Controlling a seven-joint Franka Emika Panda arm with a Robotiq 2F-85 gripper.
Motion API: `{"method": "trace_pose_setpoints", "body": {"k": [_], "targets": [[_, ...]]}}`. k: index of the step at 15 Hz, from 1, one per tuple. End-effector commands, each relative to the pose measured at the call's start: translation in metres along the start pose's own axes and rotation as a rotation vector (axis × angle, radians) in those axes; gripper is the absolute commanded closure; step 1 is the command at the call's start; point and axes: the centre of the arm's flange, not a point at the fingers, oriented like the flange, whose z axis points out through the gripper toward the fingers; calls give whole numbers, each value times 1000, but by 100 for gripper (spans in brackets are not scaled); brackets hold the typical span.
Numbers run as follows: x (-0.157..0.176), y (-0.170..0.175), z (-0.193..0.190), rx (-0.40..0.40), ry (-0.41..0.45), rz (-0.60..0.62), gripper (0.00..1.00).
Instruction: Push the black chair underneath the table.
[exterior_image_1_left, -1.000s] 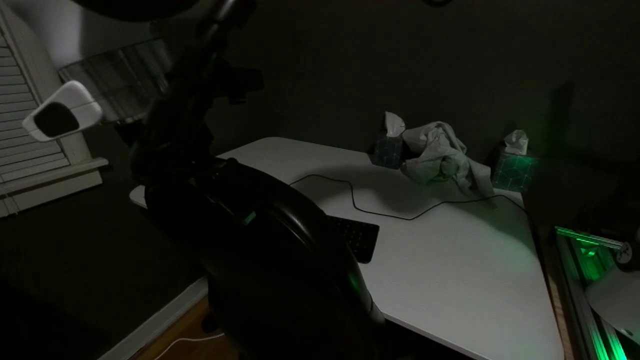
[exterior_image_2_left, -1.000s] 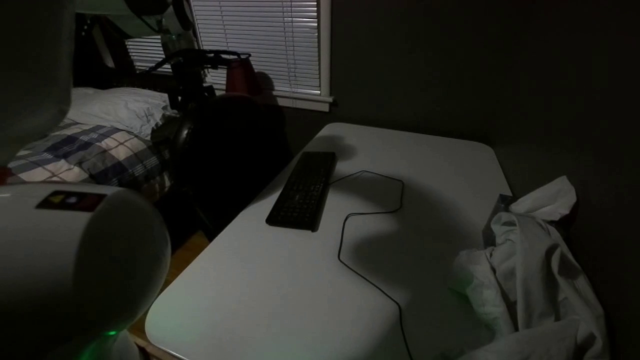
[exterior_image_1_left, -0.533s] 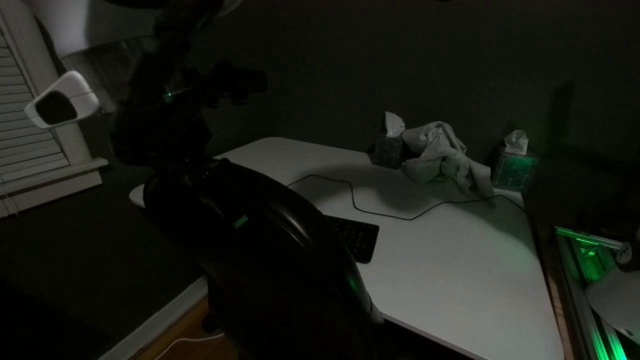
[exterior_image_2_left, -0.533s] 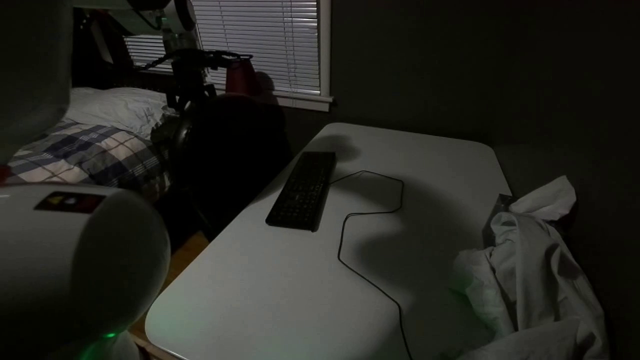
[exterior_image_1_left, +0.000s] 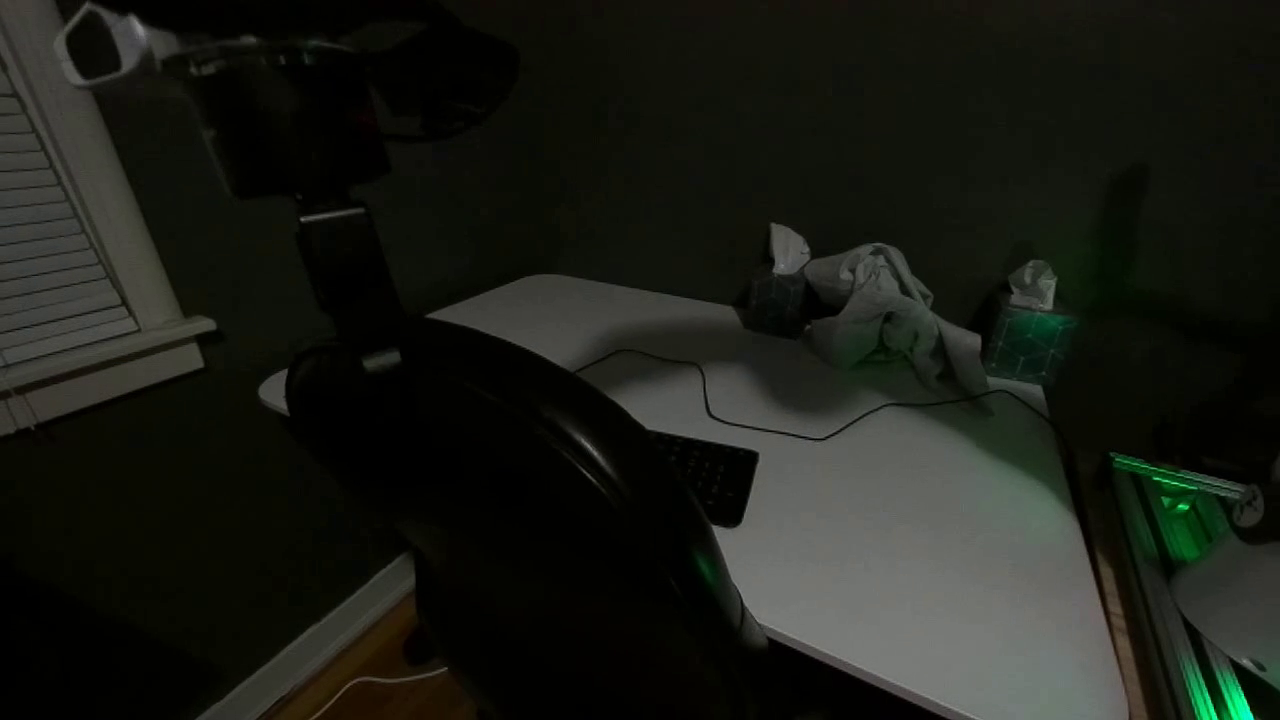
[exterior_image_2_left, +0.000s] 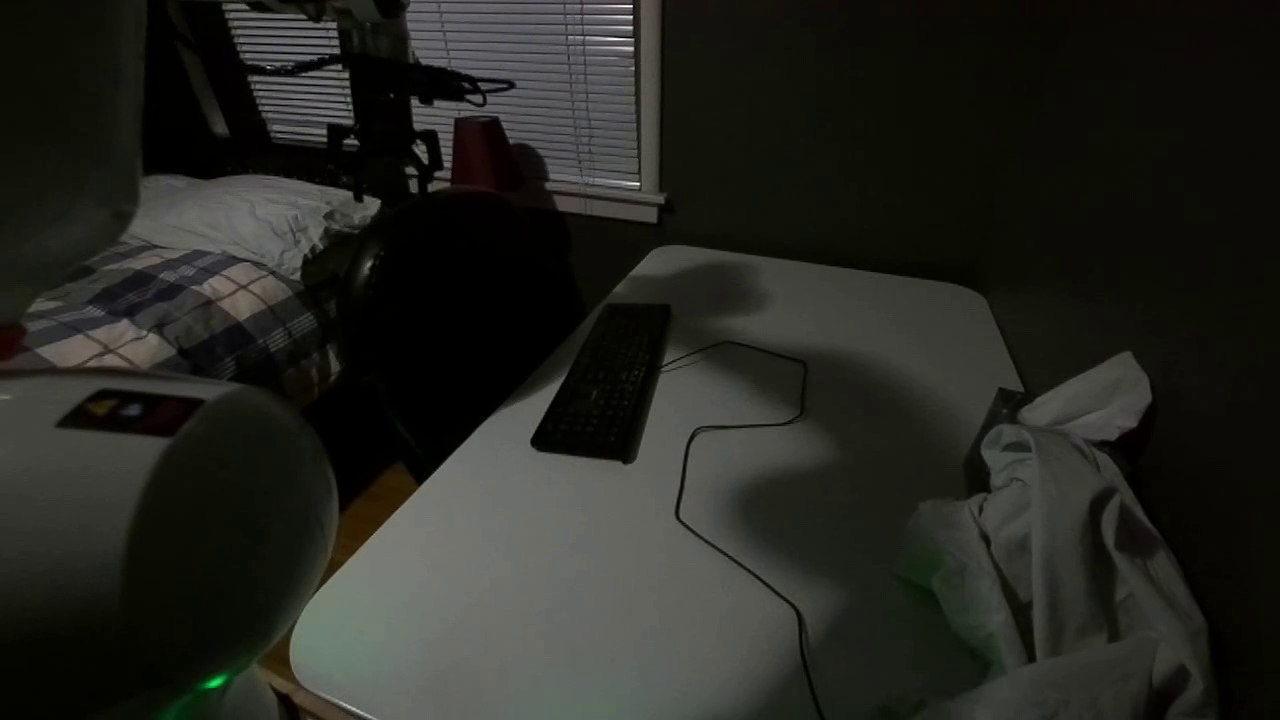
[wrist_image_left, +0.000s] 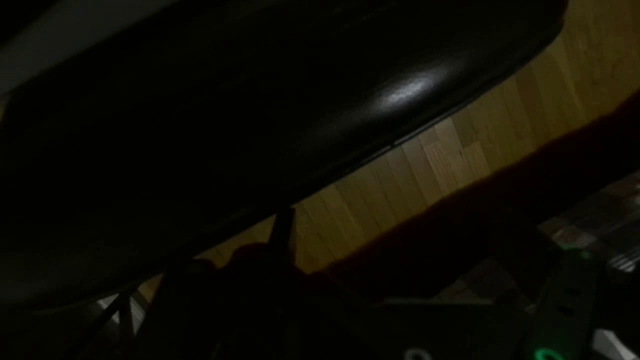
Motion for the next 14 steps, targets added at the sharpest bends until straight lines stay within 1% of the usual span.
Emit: {"method": "trace_pose_setpoints", "body": {"k": [1, 4, 8, 10, 12, 13, 14], "targets": [[-31, 1, -24, -19, -45, 176, 0], [-56, -2, -42, -46, -50, 324, 0], [-87, -16, -72, -71, -66, 538, 0], [-103, -30, -76, -80, -70, 647, 0], [-122, -47, -76, -81, -54, 756, 0], [-132, -55, -75, -79, -41, 794, 0], [-147, -63, -74, -98, -24, 817, 0]]}}
